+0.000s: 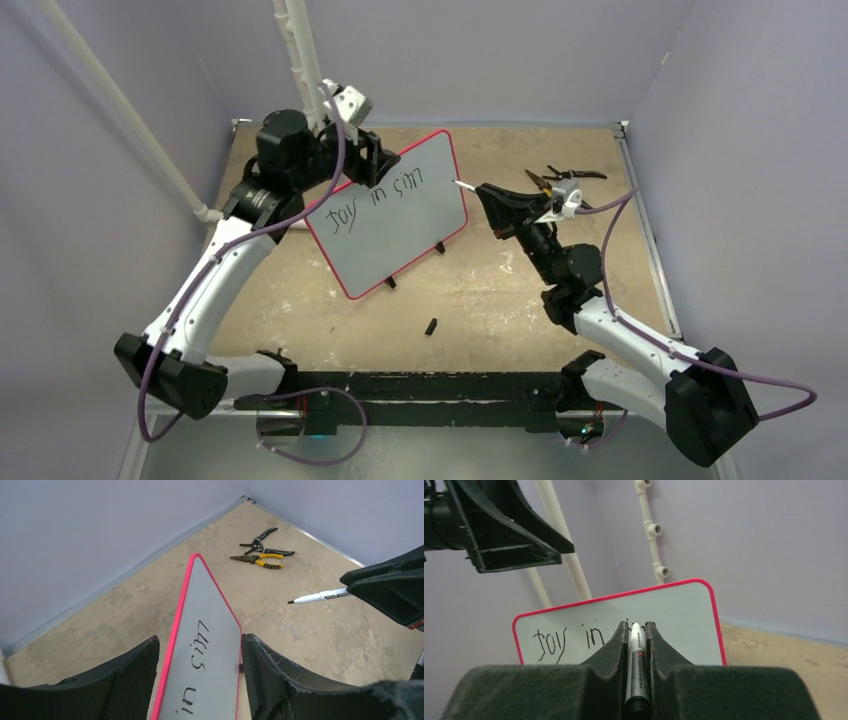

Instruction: Write a sentence on the whiteboard

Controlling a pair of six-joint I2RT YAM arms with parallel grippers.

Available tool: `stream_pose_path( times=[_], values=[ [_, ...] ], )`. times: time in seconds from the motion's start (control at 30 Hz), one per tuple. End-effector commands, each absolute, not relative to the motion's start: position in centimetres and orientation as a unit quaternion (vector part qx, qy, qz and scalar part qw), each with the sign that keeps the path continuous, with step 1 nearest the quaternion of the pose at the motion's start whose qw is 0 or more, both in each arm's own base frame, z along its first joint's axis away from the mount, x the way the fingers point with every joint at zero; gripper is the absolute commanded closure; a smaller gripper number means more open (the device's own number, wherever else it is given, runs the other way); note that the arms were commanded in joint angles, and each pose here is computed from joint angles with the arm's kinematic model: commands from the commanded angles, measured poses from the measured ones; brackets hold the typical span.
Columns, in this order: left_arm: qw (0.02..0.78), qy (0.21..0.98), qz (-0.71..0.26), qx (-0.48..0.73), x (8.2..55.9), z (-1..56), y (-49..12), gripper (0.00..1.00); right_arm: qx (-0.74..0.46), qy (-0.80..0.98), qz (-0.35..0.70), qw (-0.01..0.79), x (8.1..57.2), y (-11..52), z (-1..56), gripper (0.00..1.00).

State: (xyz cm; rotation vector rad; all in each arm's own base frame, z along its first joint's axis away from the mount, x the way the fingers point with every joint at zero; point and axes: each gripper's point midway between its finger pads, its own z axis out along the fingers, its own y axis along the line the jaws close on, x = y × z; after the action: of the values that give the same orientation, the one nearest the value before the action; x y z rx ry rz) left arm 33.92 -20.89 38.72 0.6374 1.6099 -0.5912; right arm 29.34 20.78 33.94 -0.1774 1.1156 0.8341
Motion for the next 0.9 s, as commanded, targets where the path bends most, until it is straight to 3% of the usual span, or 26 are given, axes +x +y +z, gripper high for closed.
stream_pose_path(
  times=[0.0, 0.4, 0.67, 0.87],
  values=[
    [0.594, 0.719, -0.236, 0.273, 35.8, 37.9, -22.9, 0.4, -0.086, 0.494, 0.369, 0.782, 29.0, 20.0, 35.0, 1.0],
    [0.554, 0.756, -0.217, 0.272, 41.7, 34.3, -26.3, 0.38, -0.096, 0.48, 0.372, 0.789, 27.9, 19.8, 34.6, 1.0],
    [0.531, 0.773, -0.214, 0.274, 42.8, 32.3, -26.9, 0.38, -0.1, 0.484, 0.375, 0.784, 28.0, 20.1, 34.2, 1.0],
    [0.503, 0.77, -0.253, 0.299, 41.8, 31.1, -28.0, 0.5, -0.098, 0.486, 0.373, 0.784, 28.1, 20.0, 34.1, 1.0]
  ],
)
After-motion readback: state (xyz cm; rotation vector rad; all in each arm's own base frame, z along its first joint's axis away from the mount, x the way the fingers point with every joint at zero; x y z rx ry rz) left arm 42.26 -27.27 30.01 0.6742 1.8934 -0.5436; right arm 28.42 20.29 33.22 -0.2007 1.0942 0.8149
